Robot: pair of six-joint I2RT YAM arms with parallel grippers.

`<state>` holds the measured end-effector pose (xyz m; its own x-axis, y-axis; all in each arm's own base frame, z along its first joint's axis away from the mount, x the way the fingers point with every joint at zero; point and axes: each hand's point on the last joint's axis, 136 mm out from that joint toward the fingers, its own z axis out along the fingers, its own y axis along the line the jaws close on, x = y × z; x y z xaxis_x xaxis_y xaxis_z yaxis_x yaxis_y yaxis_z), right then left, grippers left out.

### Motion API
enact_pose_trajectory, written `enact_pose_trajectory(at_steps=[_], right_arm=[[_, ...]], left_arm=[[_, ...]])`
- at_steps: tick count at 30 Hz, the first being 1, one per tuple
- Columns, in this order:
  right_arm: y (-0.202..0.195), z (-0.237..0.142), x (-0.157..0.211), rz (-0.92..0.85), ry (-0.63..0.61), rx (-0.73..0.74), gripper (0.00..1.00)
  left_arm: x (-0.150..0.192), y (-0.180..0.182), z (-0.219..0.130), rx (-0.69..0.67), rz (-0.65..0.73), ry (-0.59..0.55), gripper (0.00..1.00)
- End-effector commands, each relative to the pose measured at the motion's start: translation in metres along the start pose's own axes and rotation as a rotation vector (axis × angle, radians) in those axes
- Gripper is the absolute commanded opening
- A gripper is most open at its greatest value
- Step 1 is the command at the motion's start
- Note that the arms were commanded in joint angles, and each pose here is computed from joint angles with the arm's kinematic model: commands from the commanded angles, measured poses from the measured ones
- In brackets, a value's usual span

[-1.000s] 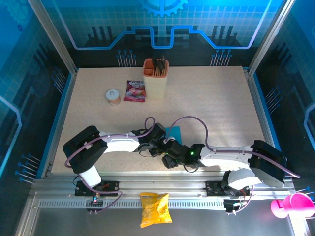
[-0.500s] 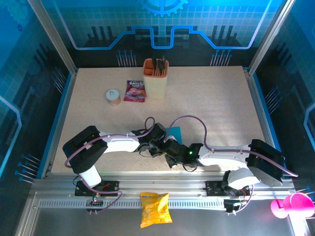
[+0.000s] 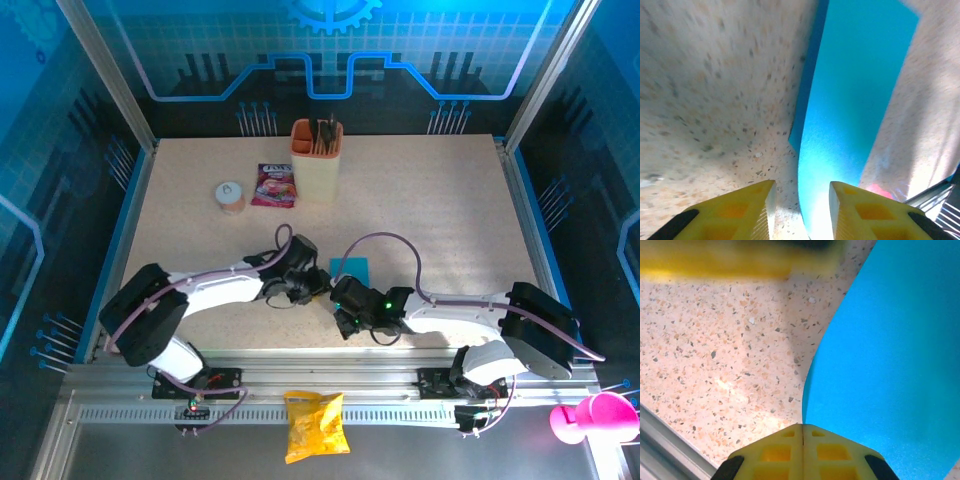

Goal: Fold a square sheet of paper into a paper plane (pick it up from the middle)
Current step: Third fold the triangle at the center of the table.

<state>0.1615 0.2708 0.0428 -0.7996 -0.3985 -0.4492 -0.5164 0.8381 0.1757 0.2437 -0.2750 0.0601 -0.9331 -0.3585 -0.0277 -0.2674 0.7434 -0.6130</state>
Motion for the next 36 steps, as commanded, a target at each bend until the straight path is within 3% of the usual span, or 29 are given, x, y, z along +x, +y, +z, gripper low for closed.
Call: enact_pose_trajectory(at_steps=[1,8,16,24,36], right_arm=[[0.006,0.002,0.002,-0.008,0.027,-0.043,0.00],[0.017,0.002,0.001,-0.004,0.032,-0.109,0.00],[0.015,0.001,0.002,0.011,0.038,-0.111,0.00],[0.010,0.001,0.001,0.035,0.041,-0.114,0.00],[-0.003,-0.001,-0.010,0.060,0.045,-0.145,0.00]], left_arm=[[-0.007,0.003,-0.017,0.001,0.070,0.023,0.34],[-0.024,-0.042,-0.006,0.088,0.208,0.105,0.32],[-0.030,-0.068,0.032,0.127,0.248,0.193,0.31],[-0.037,-0.064,0.064,0.081,0.268,0.237,0.29],[-0.035,-0.032,0.085,-0.008,0.287,0.275,0.26]])
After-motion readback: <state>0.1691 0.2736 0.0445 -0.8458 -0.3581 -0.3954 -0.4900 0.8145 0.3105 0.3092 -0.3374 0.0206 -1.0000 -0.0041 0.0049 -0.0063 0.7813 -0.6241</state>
